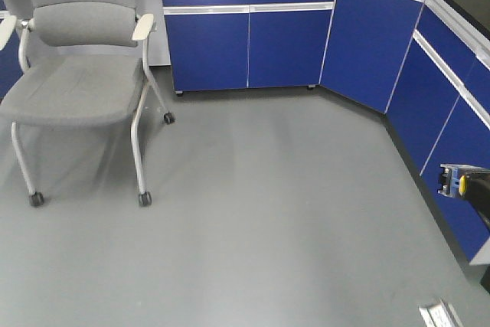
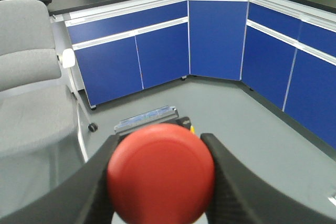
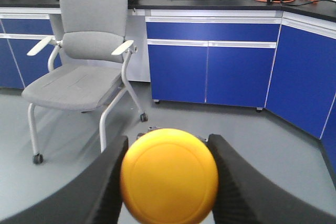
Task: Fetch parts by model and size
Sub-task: 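Drive the base to the bench with the red tray, holding both buttons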
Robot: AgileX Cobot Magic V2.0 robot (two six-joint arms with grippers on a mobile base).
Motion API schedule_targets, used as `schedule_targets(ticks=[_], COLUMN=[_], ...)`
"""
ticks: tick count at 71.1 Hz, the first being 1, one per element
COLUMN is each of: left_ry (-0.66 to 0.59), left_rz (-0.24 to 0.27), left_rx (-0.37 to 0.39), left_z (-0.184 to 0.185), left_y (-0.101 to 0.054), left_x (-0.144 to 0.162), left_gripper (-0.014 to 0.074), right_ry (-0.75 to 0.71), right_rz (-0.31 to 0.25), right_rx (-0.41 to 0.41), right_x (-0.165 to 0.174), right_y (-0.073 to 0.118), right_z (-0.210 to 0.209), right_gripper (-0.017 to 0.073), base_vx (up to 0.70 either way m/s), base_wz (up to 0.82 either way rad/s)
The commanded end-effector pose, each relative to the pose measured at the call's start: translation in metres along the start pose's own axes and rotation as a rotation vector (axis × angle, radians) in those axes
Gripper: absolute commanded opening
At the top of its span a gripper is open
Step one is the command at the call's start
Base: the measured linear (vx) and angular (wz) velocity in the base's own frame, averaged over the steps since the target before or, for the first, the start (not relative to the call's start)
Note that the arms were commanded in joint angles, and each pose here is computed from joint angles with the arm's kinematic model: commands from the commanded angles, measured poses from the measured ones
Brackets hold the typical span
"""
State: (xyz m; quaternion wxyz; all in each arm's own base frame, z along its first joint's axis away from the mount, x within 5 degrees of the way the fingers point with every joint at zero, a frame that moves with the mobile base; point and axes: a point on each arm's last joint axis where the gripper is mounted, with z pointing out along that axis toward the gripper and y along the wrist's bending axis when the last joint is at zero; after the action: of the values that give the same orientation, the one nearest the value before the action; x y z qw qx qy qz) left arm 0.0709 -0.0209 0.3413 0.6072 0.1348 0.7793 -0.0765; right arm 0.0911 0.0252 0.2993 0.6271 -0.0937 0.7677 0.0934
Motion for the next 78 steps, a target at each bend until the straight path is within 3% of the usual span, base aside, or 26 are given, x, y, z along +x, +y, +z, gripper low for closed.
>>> schedule_targets(ticks=[1,41,78], left_ry=[-0.098,-0.098,-0.098], left_rz=[-0.002,-0.002,-0.002], left_rx=[0.010,0.010,0.010], left_z=[-0.0026,-0.0026,-0.0026], left_y=[-0.0005,-0.0005,-0.0005], left_x=[-0.0150,-0.0150,-0.0150], left_gripper=[-0.0006,-0.0006,-0.0006], right_ry=[-0.114,-0.114,-0.114], right_rz=[-0.005,-0.005,-0.005], right_rx=[0.000,0.000,0.000], right_x=[-0.0178,-0.0178,-0.0178], right_y=[0.0002,0.0002,0.0002], right_z=[-0.0029,-0.0029,-0.0029], right_gripper=[-0.0010,-0.0010,-0.0010], base_vx=[0.49,0.42,0.30], base_wz=[-0.06,-0.12,-0.80])
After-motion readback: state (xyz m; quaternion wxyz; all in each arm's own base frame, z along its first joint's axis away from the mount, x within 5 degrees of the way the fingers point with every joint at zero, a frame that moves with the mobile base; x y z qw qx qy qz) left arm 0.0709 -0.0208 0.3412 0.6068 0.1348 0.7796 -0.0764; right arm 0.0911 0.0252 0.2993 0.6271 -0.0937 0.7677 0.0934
